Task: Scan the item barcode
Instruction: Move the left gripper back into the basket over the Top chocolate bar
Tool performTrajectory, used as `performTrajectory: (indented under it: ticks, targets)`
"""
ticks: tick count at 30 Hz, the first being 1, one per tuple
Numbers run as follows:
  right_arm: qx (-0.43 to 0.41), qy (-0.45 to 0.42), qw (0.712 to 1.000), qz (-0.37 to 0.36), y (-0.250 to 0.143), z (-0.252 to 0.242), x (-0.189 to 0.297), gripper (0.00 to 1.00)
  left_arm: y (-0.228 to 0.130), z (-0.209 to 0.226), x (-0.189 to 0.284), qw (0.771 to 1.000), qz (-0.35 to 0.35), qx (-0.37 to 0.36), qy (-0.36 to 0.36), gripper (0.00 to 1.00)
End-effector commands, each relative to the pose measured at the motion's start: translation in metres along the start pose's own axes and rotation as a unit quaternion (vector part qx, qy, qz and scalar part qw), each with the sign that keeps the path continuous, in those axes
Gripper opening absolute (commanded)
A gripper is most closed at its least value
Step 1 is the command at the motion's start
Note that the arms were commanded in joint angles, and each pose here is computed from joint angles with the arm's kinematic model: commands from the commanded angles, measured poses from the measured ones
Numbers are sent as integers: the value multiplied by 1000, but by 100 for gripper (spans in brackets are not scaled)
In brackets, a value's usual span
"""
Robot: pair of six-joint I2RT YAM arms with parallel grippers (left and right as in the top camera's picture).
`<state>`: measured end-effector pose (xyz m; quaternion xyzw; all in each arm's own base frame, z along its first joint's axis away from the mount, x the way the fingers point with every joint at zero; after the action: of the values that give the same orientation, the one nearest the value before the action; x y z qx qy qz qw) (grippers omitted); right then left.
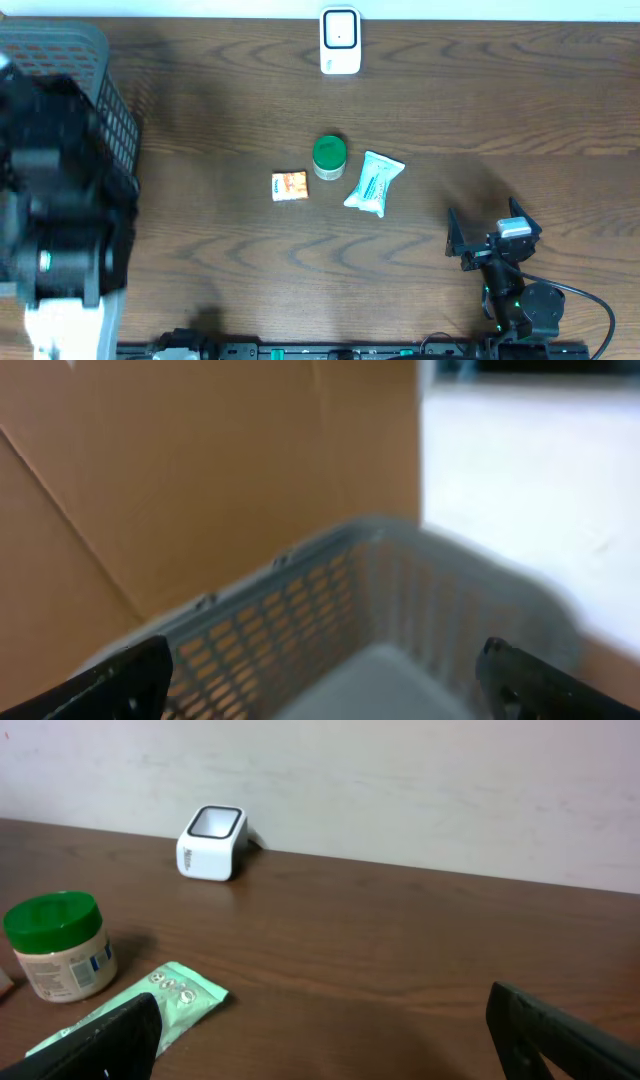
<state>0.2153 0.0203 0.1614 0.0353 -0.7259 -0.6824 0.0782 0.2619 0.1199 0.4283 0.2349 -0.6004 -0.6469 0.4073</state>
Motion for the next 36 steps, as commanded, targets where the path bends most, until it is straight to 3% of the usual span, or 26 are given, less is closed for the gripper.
performTrajectory:
  ticks: [1,6,7,10,16,36]
  targets:
    - [-6,6,1000,1,-1,2,0,99,-29,2,-39,998,65,8,13,98]
    - [-6,6,1000,1,-1,2,0,99,-81,-3,-85,978,190,73,-48,98]
    - [-6,6,1000,1,-1,2,0,99,-100,-7,-99,961,239,108,-86,98]
    - [-6,6,1000,1,-1,2,0,99,-126,-9,-116,938,298,133,-121,98]
    - [-6,6,1000,1,-1,2,0,99,-189,3,-137,896,414,135,-90,98]
    - [-6,6,1000,1,-1,2,0,99,-302,-2,-119,764,640,68,-43,98]
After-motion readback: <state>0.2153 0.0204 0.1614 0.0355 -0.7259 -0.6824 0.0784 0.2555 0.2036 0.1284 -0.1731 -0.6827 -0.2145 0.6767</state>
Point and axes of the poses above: each gripper's point midway between its finger pads, its own x axis back along the fingers, its own z axis along the line the jaws close on, y = z × x, the point moved 3 cm from there along x, back along the fingers
